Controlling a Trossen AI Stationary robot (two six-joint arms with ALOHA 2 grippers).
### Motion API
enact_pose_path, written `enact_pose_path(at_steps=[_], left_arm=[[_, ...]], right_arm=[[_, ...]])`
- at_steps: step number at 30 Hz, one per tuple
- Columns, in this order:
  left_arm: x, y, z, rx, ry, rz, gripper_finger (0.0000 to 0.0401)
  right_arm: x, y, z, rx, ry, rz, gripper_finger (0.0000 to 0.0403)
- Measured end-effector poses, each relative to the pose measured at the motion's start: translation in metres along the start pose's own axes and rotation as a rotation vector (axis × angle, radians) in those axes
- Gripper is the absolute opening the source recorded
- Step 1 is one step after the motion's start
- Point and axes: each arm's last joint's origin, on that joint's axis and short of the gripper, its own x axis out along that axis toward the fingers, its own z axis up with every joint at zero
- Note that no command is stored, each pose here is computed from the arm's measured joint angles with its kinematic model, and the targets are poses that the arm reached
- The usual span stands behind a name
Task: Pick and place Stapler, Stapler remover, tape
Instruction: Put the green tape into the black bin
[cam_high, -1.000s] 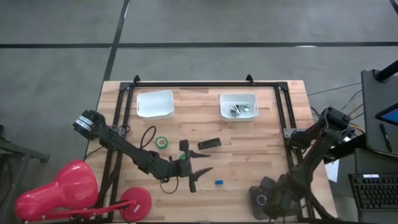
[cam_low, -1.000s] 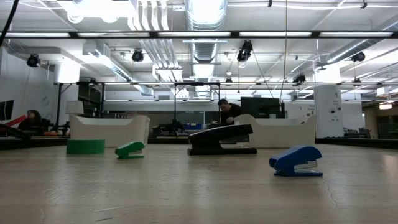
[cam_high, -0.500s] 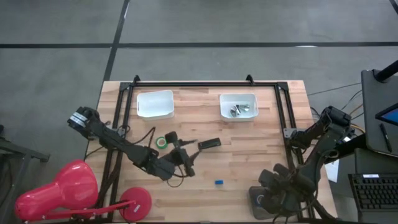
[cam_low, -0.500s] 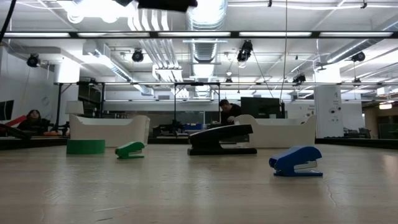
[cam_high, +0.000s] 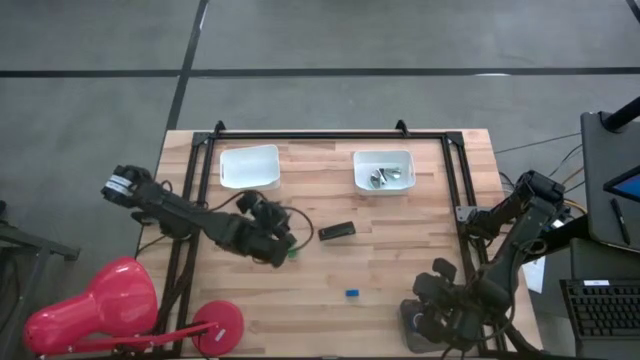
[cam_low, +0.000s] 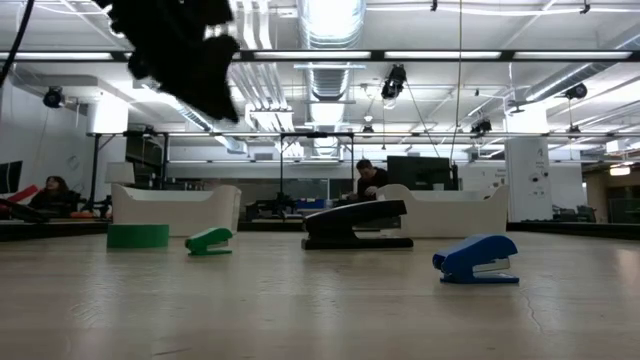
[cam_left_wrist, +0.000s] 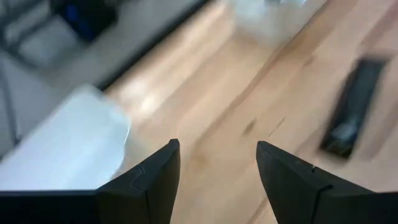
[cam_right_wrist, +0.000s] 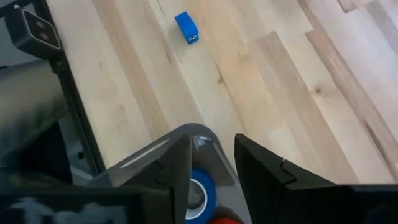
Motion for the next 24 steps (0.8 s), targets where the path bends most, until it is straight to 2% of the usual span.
enact_pose_path(at_steps=[4,8,13,24], left_arm=[[0.02,0.014,-0.015,-0.019,0.152,0.032,0.0213],[0.039,0.024,-0.03,-0.042,0.327,0.001,0.0213],[0.054,0.033,-0.049,-0.097,0.469,-0.023,0.0213],[0.063,0.03,-0.059,-0.216,0.558,-0.155,0.0213]], right_arm=[[0.003,-0.002,-0.002,-0.006,0.0,-0.012,0.011],[0.005,-0.003,-0.003,-0.008,0.001,-0.02,0.0104],[0.006,-0.003,-0.003,-0.01,0.002,-0.021,0.0096],[0.006,-0.004,-0.003,-0.011,0.001,-0.023,0.0078]])
